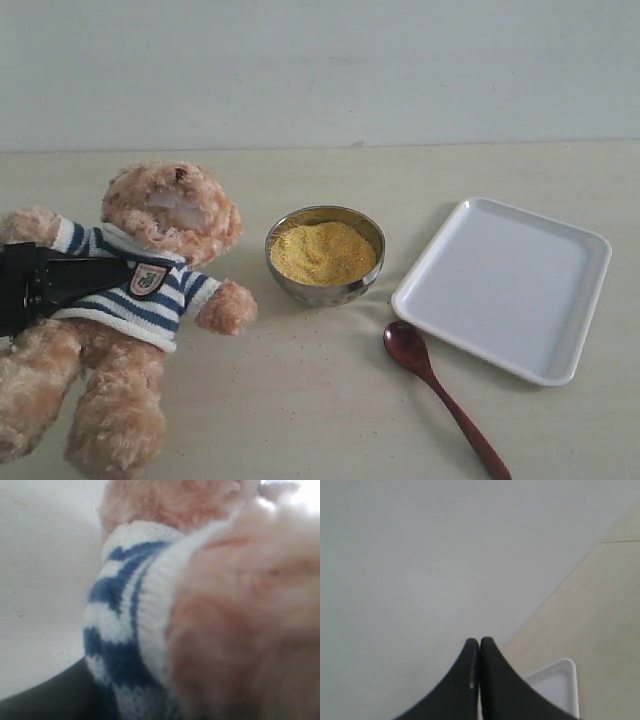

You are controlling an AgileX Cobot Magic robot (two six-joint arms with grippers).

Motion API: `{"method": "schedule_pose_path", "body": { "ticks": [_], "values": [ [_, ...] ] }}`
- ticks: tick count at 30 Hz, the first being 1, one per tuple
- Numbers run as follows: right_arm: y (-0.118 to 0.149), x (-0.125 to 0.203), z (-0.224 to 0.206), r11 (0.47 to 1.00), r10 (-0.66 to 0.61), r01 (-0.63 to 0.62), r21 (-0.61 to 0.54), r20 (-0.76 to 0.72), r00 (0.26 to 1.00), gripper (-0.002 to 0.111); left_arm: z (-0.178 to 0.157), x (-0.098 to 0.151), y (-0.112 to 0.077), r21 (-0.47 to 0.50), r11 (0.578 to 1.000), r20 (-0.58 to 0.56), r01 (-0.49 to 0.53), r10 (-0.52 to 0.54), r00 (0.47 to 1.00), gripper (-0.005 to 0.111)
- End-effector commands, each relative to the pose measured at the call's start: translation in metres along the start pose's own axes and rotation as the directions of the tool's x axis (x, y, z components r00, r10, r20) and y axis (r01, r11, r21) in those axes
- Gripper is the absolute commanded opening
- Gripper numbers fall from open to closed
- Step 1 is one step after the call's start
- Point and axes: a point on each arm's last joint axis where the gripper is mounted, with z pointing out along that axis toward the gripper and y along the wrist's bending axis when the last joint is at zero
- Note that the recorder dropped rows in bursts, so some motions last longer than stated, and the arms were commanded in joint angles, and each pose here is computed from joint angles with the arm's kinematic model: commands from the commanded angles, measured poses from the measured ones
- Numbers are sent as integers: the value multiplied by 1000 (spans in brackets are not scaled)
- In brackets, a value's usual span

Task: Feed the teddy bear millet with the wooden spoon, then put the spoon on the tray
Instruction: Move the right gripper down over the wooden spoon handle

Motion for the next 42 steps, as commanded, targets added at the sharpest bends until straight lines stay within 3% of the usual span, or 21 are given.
{"method": "schedule_pose_path", "body": {
  "ticks": [1, 4, 6, 7, 9, 11, 13, 14, 15, 16, 18, 19, 20, 21, 22, 26, 30, 38, 42],
  "values": [
    [1, -13, -1, 999, 41, -39, -16, 146, 988, 0, 5, -2, 5, 15, 1000, 6, 11, -11, 1000, 5],
    [9, -29, -5, 980, 194, -173, -102, 259, 946, 0, 5, -2, 6, 15, 1000, 5, 15, -15, 1000, 5],
    [55, -52, -10, 963, -86, 148, -227, 261, 961, 0, 5, -2, 6, 15, 1000, 5, 15, -15, 1000, 5],
    [80, -53, 0, 857, -365, 423, -293, 233, 901, 0, 5, -2, 6, 15, 1000, 5, 8, -8, 1000, 5],
    [93, -41, 25, 778, -483, 475, -412, 94, 871, 0, 5, -2, 6, 15, 1000, 5, 1, -1, 1000, 5],
    [90, -16, 57, 783, -491, 371, -499, -131, 861, 0, 5, -2, 6, 15, 1000, 5, 1, -1, 1000, 5],
    [55, 32, 105, 833, -509, 294, -468, -442, 738, 0, 5, -2, 6, 15, 1000, 5, 1, -1, 1000, 5],
    [44, 46, 113, 838, -514, 280, -469, -506, 692, 0, 5, -2, 6, 15, 1000, 5, 1, -1, 1000, 5],
    [34, 68, 111, 786, -569, 248, -566, -508, 646, 0, 5, -2, 6, 15, 1000, 5, 1, -1, 1000, 5],
    [31, 77, 104, 744, -601, 238, -625, -468, 648, 0, 5, -2, 6, 15, 1000, 5, 1, -1, 1000, 5],
    [11, 96, 83, 743, -614, 321, -587, -408, 676, 0, 5, -2, 6, 15, 1000, 5, 1, -1, 1000, 5],
    [5, 98, 80, 717, -659, 434, -546, -327, 678, 0, 5, -2, 6, 15, 1000, 5, 1, -1, 1000, 5],
    [3, 114, 72, 635, -755, 458, -622, -371, 541, 0, 5, -2, 6, 15, 1000, 5, 1, -1, 1000, 5],
    [7, 119, 68, 608, -770, 437, -663, -358, 528, 0, 5, -2, 6, 15, 1000, 5, 1, -1, 1000, 5],
    [11, 125, 66, 609, -769, 425, -670, -367, 524, 0, 5, -2, 6, 15, 1000, 5, -1, 1, 1000, 5],
    [5, 134, 77, 678, -734, 514, -525, -468, 492, 0, 5, -2, 6, 15, 1000, 5, -1, 1, 1000, 5],
    [12, 154, 67, 630, -776, 482, -608, -499, 385, 0, 5, -2, 6, 15, 1000, 5, -1, 1, 1000, 5],
    [17, 152, 66, 714, -700, 516, -473, -511, 499, 0, 5, -2, 6, 15, 1000, 5, -1, 1, 1000, 5],
    [15, 151, 67, 685, -727, 555, -472, -494, 477, 4, 5, -2, 6, 15, 1000, 5, -1, 1, 1000, 5]
  ]
}}
